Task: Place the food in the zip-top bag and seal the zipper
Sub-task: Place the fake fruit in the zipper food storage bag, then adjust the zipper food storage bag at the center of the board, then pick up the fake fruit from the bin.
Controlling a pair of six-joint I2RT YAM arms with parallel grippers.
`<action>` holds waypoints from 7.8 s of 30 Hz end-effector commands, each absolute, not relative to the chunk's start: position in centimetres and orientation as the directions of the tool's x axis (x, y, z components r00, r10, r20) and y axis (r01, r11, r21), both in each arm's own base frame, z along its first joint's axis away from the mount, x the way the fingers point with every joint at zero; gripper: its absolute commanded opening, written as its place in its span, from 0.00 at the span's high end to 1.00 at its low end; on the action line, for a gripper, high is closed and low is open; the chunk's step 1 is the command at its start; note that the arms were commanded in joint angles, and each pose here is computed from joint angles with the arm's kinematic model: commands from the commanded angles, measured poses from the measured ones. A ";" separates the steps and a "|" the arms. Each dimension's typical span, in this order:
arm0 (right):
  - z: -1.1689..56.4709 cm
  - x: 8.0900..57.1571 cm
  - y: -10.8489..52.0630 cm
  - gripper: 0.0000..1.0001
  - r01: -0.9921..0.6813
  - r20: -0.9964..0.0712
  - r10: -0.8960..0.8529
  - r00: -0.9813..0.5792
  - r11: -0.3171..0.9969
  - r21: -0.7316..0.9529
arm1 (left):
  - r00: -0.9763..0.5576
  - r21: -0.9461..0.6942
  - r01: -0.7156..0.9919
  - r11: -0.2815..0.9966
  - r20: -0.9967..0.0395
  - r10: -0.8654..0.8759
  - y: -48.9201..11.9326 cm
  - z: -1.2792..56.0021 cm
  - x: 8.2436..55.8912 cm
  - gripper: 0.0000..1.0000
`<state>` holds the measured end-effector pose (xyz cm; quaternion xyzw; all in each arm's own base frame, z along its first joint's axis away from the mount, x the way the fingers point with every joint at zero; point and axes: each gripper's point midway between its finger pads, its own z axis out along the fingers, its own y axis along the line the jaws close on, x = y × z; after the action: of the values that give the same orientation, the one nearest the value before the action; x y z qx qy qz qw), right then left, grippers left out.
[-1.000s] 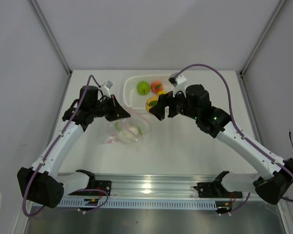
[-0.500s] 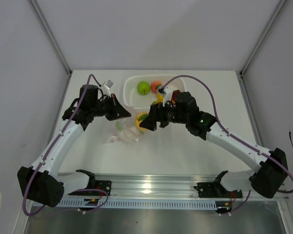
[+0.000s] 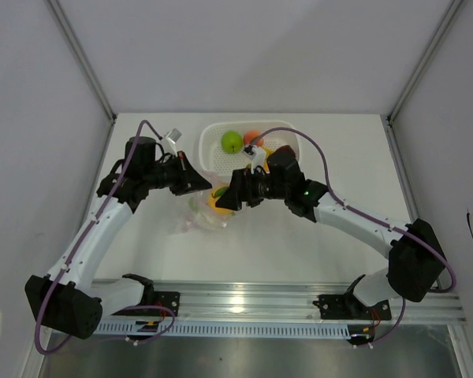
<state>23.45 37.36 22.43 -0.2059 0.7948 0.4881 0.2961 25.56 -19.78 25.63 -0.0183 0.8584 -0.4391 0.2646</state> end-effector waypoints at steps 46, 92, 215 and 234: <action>30.0 26.4 32.0 0.01 -0.638 -0.809 0.045 -0.586 0.590 0.494 | -0.854 -0.823 0.294 0.486 -0.455 -0.254 -21.4 28.9 25.4 1.00; 24.7 23.0 31.2 0.49 -0.529 -0.643 -0.016 -0.766 0.584 0.616 | -0.853 -0.815 0.285 0.504 -0.456 -0.254 -21.1 28.7 25.0 1.00; 21.3 57.7 36.7 0.03 -0.523 -0.902 -0.010 -0.432 0.817 0.241 | -0.693 -0.615 0.181 0.767 -0.633 -0.344 -14.0 26.7 20.3 0.99; 9.5 58.3 37.9 0.09 -0.451 -0.874 -0.225 -0.431 0.892 -0.007 | -0.745 -0.641 0.179 0.746 -0.584 -0.323 -14.9 24.9 20.0 0.99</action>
<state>56.72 38.79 8.96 -0.2027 0.8485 0.1523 0.4645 19.81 -14.45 24.66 -0.0560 0.8697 -0.3439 0.3495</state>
